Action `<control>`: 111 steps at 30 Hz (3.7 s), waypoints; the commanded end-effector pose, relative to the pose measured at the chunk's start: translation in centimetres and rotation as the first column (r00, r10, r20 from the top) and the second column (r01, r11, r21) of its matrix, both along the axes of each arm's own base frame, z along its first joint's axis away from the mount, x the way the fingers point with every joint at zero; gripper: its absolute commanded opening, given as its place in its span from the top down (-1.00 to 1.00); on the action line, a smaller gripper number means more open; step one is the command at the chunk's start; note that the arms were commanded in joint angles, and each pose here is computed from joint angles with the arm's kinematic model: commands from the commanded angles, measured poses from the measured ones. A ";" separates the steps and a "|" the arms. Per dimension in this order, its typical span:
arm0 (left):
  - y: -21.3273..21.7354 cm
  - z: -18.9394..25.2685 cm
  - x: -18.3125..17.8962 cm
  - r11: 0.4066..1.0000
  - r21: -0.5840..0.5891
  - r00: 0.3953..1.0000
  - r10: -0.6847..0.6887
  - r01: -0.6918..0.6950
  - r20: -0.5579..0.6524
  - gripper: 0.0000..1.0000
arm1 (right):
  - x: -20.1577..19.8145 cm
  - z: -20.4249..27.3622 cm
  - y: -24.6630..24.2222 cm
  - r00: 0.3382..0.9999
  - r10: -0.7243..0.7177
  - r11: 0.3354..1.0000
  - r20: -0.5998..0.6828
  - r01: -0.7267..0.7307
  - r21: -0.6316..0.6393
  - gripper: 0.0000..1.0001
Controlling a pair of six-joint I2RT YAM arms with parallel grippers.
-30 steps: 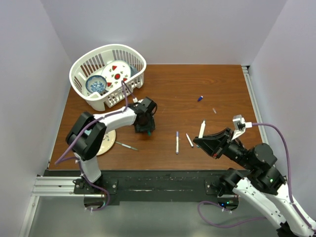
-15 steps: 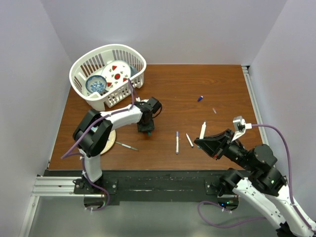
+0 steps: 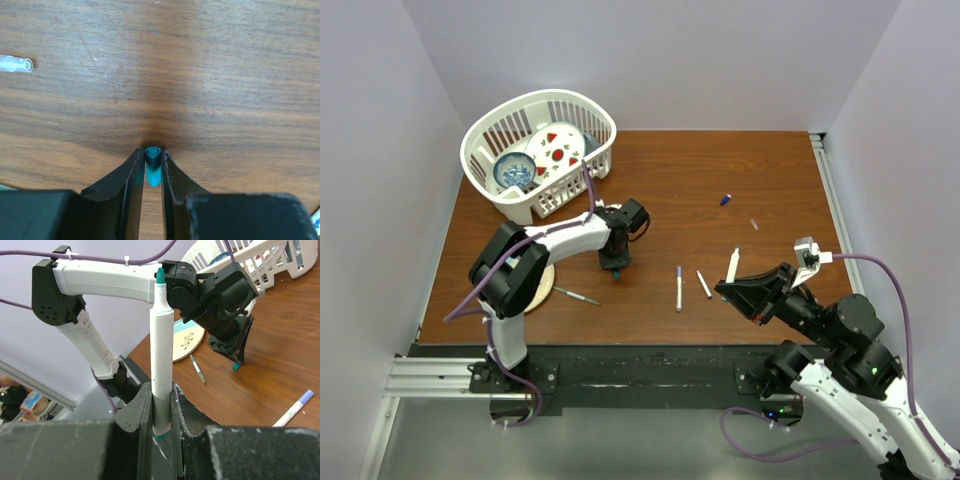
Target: Insert the pens into the pen caps
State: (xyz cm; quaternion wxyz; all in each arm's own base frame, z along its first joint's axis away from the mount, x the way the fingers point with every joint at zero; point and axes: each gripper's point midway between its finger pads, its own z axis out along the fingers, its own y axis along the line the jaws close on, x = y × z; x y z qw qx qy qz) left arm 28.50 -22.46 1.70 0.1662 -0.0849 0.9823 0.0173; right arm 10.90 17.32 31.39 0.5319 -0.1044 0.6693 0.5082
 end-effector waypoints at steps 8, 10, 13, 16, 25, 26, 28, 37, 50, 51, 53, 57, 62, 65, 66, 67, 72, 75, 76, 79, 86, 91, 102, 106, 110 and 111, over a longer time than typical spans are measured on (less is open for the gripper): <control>-0.5 -1.1 -1.4 0.999 -0.013 0.999 -0.034 0.033 -0.038 1.00 | 0.1 1.0 -0.3 0.999 -0.017 1.000 0.030 0.017 0.016 1.00; -1.0 -1.0 -1.4 0.998 -0.043 0.998 -0.046 0.044 -0.039 1.00 | 0.2 0.6 -0.1 1.000 -0.012 1.000 0.018 0.012 0.008 1.00; -2.1 0.7 -0.6 0.992 -0.112 0.998 -0.060 0.062 0.023 1.00 | 0.6 -0.4 0.7 1.000 0.006 1.000 -0.013 -0.006 -0.001 1.00; -3.9 4.3 0.5 0.968 -0.229 0.989 -0.073 0.101 0.129 1.00 | 1.1 -1.8 1.7 0.999 0.029 1.000 -0.046 -0.030 -0.010 1.00; -9.5 18.3 1.3 0.716 -0.577 0.861 -0.064 0.392 0.505 1.00 | 2.7 -5.3 5.7 0.983 0.139 0.989 -0.120 -0.143 -0.029 1.00; -10.0 19.6 1.3 0.673 -0.604 0.836 -0.039 0.427 0.547 1.00 | 2.8 -5.7 6.1 0.980 0.152 0.987 -0.127 -0.157 -0.028 1.00; -10.5 22.9 0.5 0.581 -0.638 0.787 -0.006 0.505 0.617 1.00 | 3.1 -6.5 7.5 0.970 0.200 0.979 -0.141 -0.204 -0.014 1.00; -10.7 29.7 -2.3 0.362 -0.668 0.689 0.089 0.650 0.719 1.00 | 4.2 -7.4 10.3 0.948 0.282 0.959 -0.150 -0.283 0.017 1.00; -10.5 30.1 -4.5 0.256 -0.686 0.690 0.089 0.681 0.718 1.00 | 4.4 -8.0 10.5 0.949 0.270 0.963 -0.165 -0.271 0.018 1.00; -10.6 29.9 -4.6 0.254 -0.688 0.693 0.085 0.680 0.716 1.00 | 4.4 -8.0 10.4 0.949 0.269 0.963 -0.165 -0.269 0.020 1.00; -10.5 29.9 -4.9 0.248 -0.689 0.694 0.082 0.680 0.715 1.00 | 4.3 -8.0 10.4 0.950 0.265 0.964 -0.166 -0.266 0.018 1.00; -10.3 30.1 -5.0 0.246 -0.691 0.694 0.088 0.680 0.715 1.00 | 4.4 -8.3 10.3 0.950 0.258 0.966 -0.176 -0.260 0.013 1.00; -10.0 30.0 -5.0 0.254 -0.694 0.696 0.099 0.674 0.711 1.00 | 4.3 -8.7 10.4 0.947 0.261 0.964 -0.185 -0.264 0.008 1.00; -10.0 30.0 -5.1 0.252 -0.694 0.695 0.098 0.675 0.712 1.00 | 4.3 -8.8 10.3 0.947 0.260 0.965 -0.189 -0.263 0.010 1.00; -10.0 30.0 -5.2 0.250 -0.693 0.695 0.096 0.676 0.712 1.00 | 4.3 -8.8 10.3 0.948 0.259 0.965 -0.187 -0.261 0.011 1.00; -10.0 29.9 -5.2 0.252 -0.694 0.697 0.095 0.674 0.711 1.00 | 4.3 -8.7 10.3 0.948 0.261 0.965 -0.183 -0.263 0.013 1.00; -10.0 29.5 -5.1 0.256 -0.697 0.701 0.092 0.670 0.707 1.00 | 4.2 -8.5 10.2 0.949 0.259 0.965 -0.180 -0.260 0.016 1.00; -10.1 29.4 -5.2 0.245 -0.700 0.703 0.091 0.671 0.705 1.00 | 4.3 -8.5 10.2 0.950 0.254 0.967 -0.183 -0.255 0.016 1.00; -10.2 29.4 -5.4 0.238 -0.700 0.703 0.090 0.673 0.706 1.00 | 4.3 -8.6 10.2 0.949 0.255 0.966 -0.184 -0.257 0.016 1.00; -10.3 29.3 -5.5 0.230 -0.703 0.705 0.089 0.672 0.703 1.00 | 4.3 -8.7 10.2 0.949 0.253 0.967 -0.187 -0.255 0.014 1.00; -10.5 29.0 -5.8 0.232 -0.704 0.708 0.079 0.672 0.702 1.00 | 4.4 -8.6 10.1 0.951 0.248 0.968 -0.185 -0.249 0.018 1.00; -10.7 28.2 -6.2 0.230 -0.709 0.716 0.068 0.666 0.695 1.00 | 4.5 -8.8 10.1 0.952 0.242 0.970 -0.188 -0.243 0.017 1.00; -11.3 25.7 -7.4 0.276 -0.677 0.707 -0.013 0.683 0.707 0.99 | 5.7 -8.7 9.4 0.968 0.153 0.988 -0.201 -0.153 0.015 1.00; -11.2 25.5 -7.9 0.279 -0.667 0.701 -0.032 0.691 0.713 0.78 | 6.1 -8.3 9.2 0.973 0.134 0.991 -0.189 -0.135 0.006 1.00; -11.0 25.9 -8.2 0.278 -0.651 0.686 -0.040 0.707 0.727 0.46 | 5.9 -8.2 9.4 0.972 0.149 0.989 -0.180 -0.151 0.006 1.00; -11.0 26.0 -8.2 0.278 -0.646 0.681 -0.043 0.711 0.731 0.29 | 5.8 -8.0 9.4 0.972 0.157 0.987 -0.175 -0.158 0.007 1.00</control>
